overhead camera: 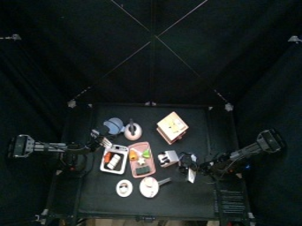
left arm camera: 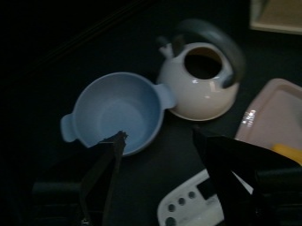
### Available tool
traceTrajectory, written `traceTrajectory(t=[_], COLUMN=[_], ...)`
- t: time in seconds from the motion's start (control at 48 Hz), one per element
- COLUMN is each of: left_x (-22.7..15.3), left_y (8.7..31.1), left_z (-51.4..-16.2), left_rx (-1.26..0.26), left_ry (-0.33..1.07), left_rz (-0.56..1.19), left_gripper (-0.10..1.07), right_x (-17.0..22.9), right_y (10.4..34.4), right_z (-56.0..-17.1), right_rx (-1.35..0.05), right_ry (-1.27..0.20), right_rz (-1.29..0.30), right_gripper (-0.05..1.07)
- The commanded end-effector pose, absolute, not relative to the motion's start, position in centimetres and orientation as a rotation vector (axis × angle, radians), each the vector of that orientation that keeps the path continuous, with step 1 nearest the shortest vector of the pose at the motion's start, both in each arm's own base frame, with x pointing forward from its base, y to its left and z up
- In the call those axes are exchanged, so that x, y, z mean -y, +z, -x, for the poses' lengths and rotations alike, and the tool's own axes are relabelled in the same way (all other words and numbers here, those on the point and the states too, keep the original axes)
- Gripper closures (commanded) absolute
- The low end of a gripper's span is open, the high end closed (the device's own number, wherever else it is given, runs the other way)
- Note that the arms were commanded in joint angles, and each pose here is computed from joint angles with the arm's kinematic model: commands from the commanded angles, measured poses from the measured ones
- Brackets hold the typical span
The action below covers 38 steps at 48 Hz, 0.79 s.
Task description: Grab bowl
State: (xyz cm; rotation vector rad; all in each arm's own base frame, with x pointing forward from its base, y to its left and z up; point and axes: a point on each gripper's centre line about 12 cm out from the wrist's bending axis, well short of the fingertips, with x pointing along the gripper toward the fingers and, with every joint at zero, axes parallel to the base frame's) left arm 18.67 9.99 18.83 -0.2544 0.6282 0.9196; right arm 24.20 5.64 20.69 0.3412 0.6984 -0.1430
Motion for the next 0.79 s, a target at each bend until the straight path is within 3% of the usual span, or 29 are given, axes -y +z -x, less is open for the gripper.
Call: traceTrajectory(t=[0.0, 0.312, 0.771], left_x=[-11.3, -12.2, -13.2], left_y=[18.9, 15.9, 13.2], left_z=[-18.3, -17.8, -18.1], left_rx=[-0.605, -0.654, -0.816], left_ry=[0.944, 0.831, 0.825], left_rz=[0.286, 0.288, 0.141], left_gripper=[0.02, 0.02, 0.02], right_x=[-5.6, -5.9, -6.2], right_y=[21.2, 20.8, 20.0], right_z=[-24.4, -24.7, -25.0], right_rx=[-0.681, -0.691, -0.716], right_ry=[-0.137, -0.125, -0.118], right_rz=[-0.348, -0.342, -0.334], right_gripper=[0.59, 0.59, 0.59])
